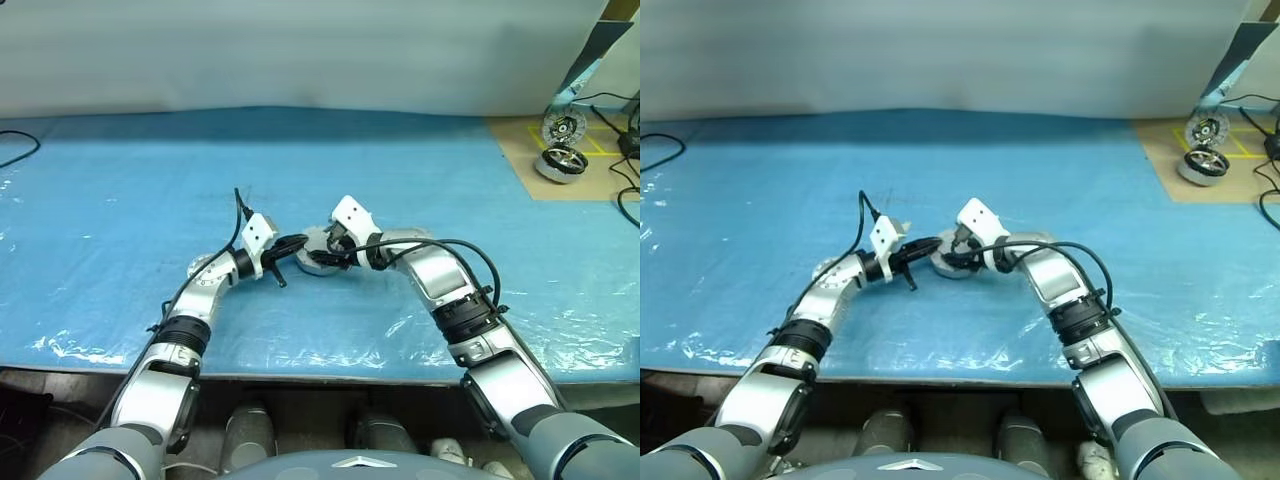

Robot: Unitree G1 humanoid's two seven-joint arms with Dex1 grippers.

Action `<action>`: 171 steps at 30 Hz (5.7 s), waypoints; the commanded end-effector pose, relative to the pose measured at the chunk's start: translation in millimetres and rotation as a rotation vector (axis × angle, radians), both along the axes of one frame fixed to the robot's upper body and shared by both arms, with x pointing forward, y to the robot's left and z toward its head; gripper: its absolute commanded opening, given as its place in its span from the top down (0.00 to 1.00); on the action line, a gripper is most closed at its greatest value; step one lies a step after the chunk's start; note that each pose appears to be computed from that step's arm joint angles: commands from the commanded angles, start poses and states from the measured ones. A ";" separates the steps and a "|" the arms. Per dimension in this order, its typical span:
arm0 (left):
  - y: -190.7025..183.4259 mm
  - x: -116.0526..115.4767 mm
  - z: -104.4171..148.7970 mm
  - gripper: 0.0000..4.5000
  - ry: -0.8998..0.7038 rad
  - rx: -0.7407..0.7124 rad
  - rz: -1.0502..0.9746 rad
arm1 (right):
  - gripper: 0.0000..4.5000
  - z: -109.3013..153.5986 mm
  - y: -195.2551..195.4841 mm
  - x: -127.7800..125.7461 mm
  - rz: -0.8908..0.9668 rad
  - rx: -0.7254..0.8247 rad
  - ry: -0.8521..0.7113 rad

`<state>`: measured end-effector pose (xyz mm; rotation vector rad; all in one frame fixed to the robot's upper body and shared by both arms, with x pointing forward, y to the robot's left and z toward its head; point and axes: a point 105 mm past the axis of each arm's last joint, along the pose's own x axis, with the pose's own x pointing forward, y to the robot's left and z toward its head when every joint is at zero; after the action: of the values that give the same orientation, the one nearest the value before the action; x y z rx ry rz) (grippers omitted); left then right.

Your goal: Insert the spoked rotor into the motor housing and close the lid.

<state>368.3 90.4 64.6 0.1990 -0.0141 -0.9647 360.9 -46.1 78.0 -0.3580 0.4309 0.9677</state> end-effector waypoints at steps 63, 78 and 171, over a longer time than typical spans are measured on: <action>-2.8 -20.5 -19.9 1.00 0.081 0.024 -0.092 | 0.02 20.3 -44.4 -22.6 -0.262 0.701 0.378; 2.2 -20.8 -27.6 1.00 0.087 0.035 -0.076 | 0.46 17.7 -38.7 -16.3 -0.271 0.725 0.388; -8.1 -4.9 98.4 0.45 0.740 -1.297 -0.089 | 0.46 107.9 8.1 2.2 -0.185 1.152 0.601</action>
<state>361.7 77.2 153.9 -1.3934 0.0808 -0.9024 358.3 -36.0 169.5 1.0378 0.4364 0.9839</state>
